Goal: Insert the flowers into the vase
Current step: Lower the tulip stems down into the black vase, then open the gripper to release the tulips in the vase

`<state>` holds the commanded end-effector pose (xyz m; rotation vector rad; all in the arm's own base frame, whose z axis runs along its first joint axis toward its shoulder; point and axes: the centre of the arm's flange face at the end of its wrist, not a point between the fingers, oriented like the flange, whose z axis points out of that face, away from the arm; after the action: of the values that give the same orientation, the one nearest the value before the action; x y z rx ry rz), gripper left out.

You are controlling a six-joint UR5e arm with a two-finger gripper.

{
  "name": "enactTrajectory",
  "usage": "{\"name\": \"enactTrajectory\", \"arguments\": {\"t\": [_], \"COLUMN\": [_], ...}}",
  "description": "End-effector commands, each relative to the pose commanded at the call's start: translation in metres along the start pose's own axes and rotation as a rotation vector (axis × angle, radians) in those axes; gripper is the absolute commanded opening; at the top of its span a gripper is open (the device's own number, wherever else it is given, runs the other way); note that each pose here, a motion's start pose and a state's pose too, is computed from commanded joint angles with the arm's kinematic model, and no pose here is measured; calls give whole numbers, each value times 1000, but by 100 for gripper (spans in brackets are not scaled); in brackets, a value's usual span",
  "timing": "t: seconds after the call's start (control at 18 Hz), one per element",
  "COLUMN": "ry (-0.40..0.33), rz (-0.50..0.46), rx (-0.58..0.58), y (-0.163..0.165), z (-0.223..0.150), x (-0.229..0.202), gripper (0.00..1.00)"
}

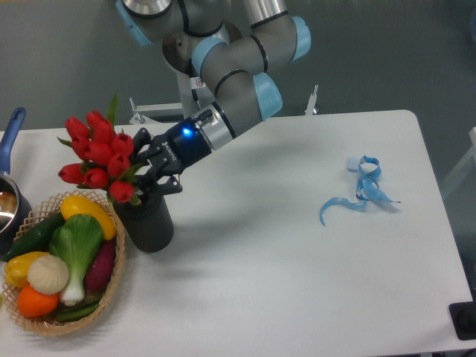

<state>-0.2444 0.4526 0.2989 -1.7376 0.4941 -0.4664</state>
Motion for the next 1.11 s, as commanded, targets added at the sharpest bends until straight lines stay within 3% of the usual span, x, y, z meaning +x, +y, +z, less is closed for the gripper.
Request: {"name": "enactTrajectory", "arguments": {"t": [0.06,0.17,0.67,1.11], "ry": [1,2,-32,-118], "rz": [-7,-11,-21,-13], "rx": [-2,-3,-3,-1], "y": [2,4,7,2], "z": [0,1,-15,-54], "x": [1,1,-2,-12], "gripper": [89,99,100,100]}}
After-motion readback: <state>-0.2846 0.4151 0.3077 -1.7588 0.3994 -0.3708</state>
